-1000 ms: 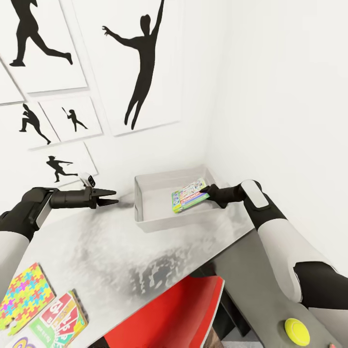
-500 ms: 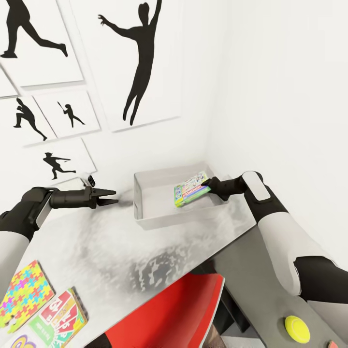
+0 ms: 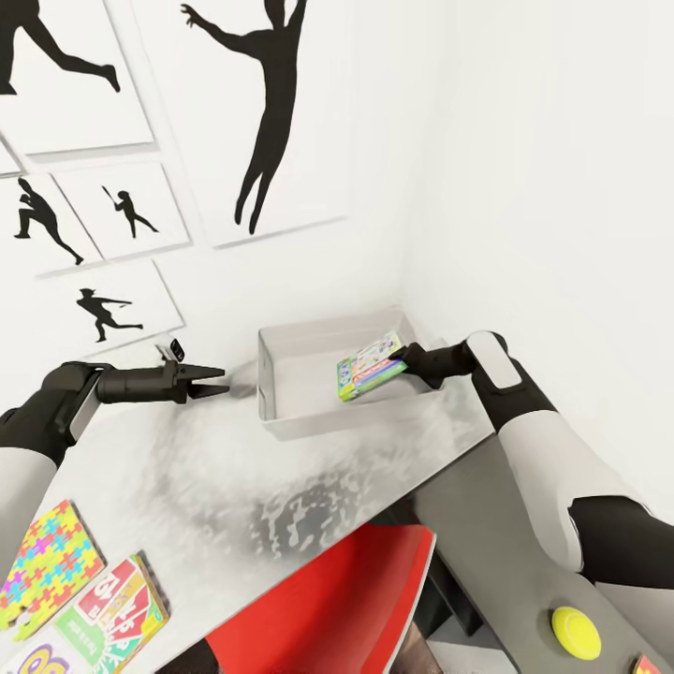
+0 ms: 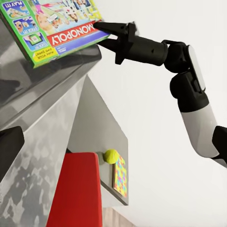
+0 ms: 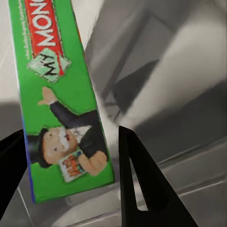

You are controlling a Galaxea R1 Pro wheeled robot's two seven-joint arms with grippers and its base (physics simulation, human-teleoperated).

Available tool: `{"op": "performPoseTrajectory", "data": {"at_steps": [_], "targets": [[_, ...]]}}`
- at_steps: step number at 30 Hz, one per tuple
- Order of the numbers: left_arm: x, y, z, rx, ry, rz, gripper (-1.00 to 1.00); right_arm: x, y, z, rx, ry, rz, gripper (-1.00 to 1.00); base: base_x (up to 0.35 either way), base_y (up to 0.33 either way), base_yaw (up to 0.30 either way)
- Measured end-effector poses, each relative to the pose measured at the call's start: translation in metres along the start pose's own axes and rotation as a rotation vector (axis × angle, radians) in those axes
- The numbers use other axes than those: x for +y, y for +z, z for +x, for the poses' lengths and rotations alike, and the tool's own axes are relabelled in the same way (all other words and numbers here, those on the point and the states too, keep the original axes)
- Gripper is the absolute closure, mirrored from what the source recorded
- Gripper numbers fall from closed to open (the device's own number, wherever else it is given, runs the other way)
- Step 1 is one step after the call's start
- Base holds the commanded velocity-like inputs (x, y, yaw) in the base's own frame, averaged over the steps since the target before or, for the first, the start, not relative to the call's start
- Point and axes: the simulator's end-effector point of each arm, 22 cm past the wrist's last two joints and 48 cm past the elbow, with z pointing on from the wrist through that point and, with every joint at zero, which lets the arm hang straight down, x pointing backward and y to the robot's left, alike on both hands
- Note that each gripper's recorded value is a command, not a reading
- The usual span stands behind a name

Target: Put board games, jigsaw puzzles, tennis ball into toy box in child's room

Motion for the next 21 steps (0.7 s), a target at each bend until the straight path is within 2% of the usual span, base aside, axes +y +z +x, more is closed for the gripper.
{"op": "performPoseTrajectory", "data": {"at_steps": [7, 21], "targets": [[0.002, 0.002, -0.003, 0.0, 0.001, 0.002, -1.0, -0.004, 0.006, -0.001, -0.011, -0.029, 0.026, 1.0, 0.0, 0.0, 0.0], [0.003, 0.002, -0.003, 0.001, 0.001, 0.001, -1.0, 0.024, -0.007, -0.027, -0.056, -0.062, 0.002, 1.0, 0.0, 0.0, 0.0]]}}
